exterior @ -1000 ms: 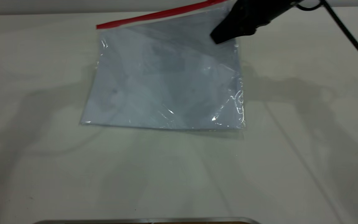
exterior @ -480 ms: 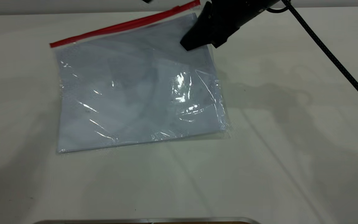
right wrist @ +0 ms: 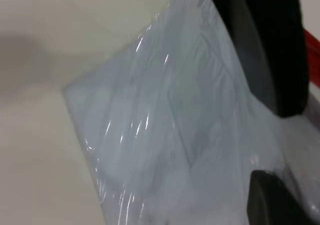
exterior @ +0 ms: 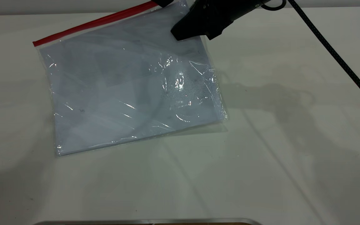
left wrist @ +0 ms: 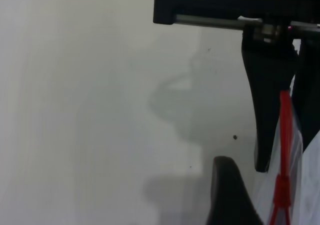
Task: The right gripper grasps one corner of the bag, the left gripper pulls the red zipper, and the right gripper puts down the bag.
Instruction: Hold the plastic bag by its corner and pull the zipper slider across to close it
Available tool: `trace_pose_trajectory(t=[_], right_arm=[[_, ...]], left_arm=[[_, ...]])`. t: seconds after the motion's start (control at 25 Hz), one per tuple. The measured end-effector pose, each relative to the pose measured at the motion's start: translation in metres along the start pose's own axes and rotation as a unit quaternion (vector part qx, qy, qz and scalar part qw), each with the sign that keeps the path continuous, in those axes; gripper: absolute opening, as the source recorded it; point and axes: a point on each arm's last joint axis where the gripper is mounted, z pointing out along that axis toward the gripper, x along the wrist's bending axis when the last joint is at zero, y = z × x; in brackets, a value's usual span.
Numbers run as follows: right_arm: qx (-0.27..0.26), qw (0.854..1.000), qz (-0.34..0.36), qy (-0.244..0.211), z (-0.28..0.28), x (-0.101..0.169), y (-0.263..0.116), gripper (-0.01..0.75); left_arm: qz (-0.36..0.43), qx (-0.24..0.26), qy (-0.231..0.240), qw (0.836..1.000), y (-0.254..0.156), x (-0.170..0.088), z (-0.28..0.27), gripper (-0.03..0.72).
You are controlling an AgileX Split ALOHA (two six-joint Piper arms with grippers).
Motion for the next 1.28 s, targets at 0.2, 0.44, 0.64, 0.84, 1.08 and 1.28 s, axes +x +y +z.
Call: trace_pose_trajectory(t=[0.2, 0.44, 0.64, 0.84, 1.08, 1.28], right_arm=[[-0.003, 1.0, -0.001, 0.004, 0.0, 0.0007, 0.0005, 0.034], [-0.003, 1.0, -0.001, 0.005, 0.0, 0.0009, 0.0006, 0.034], [-0.003, 1.0, -0.003, 0.005, 0.0, 0.001, 0.0006, 0.034], [-0.003, 1.0, -0.003, 0.005, 0.0, 0.001, 0.0006, 0.034], [-0.004, 1.0, -0.003, 0.006, 0.0, 0.001, 0.0007, 0.034], [-0.004, 1.0, -0.003, 0.006, 0.0, 0.0011, 0.0007, 0.034]], left_arm=[[0.0, 0.0, 0.0, 1.0, 0.0, 0.0, 0.0, 0.465], [0.0, 0.0, -0.001, 1.0, 0.0, -0.0001, 0.0, 0.366], [-0.001, 0.0, -0.003, 1.0, 0.0, -0.0005, 0.0, 0.34], [-0.001, 0.0, -0.009, 1.0, 0.0, -0.0017, 0.0, 0.331], [-0.001, 0.0, -0.011, 1.0, 0.0, -0.002, 0.0, 0.241], [-0.001, 0.0, -0.011, 1.0, 0.0, -0.0021, 0.0, 0.182]])
